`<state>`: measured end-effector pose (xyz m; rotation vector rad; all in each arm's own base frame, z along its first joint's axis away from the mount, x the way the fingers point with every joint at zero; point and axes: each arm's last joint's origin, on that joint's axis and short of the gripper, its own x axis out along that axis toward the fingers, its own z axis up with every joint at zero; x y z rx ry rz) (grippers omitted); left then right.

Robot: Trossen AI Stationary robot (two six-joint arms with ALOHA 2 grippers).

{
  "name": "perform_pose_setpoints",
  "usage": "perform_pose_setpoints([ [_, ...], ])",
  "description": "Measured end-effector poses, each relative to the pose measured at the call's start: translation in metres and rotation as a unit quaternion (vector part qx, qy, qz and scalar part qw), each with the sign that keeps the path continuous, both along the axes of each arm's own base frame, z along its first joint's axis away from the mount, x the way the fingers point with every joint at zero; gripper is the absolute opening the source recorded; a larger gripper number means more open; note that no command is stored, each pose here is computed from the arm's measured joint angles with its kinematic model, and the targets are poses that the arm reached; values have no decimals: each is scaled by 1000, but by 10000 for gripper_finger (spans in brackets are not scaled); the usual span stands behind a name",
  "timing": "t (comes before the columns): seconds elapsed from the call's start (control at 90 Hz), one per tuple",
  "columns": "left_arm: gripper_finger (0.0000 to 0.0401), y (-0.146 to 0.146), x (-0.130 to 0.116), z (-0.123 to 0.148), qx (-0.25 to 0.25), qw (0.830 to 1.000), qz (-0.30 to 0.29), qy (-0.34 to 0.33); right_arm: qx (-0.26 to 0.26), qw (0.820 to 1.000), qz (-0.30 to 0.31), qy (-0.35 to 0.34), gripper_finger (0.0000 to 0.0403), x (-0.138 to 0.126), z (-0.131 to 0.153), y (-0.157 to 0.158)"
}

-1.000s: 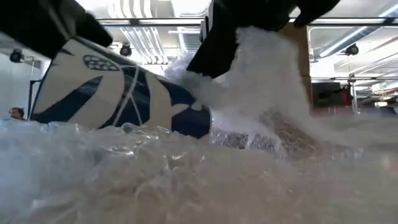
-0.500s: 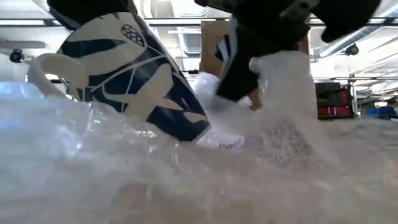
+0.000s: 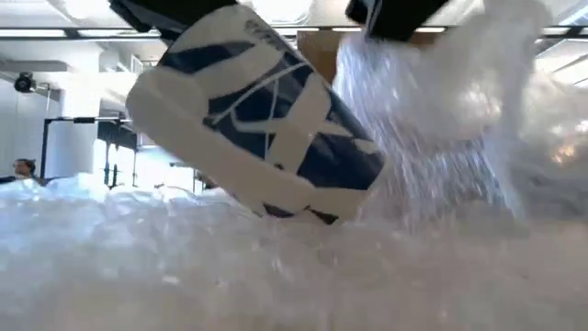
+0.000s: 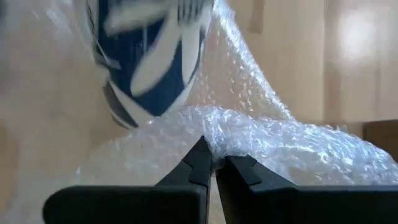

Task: Wrap mug
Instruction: Wrap the blue patterned mug with the transparent bubble wrap

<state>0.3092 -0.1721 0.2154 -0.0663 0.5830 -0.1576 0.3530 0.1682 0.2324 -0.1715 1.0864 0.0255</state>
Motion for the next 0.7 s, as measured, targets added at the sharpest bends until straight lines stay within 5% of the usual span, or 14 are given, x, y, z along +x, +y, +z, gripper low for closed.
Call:
perform_pose_setpoints([
  [0.333, 0, -1, 5, -5, -11, 1000, -6, -3, 64, 998, -3, 28, 0, -7, -23, 9],
  [0.7, 0, -2, 11, -5, -20, 999, -10, -27, 130, 989, -46, -45, 0, -19, -71, 18],
])
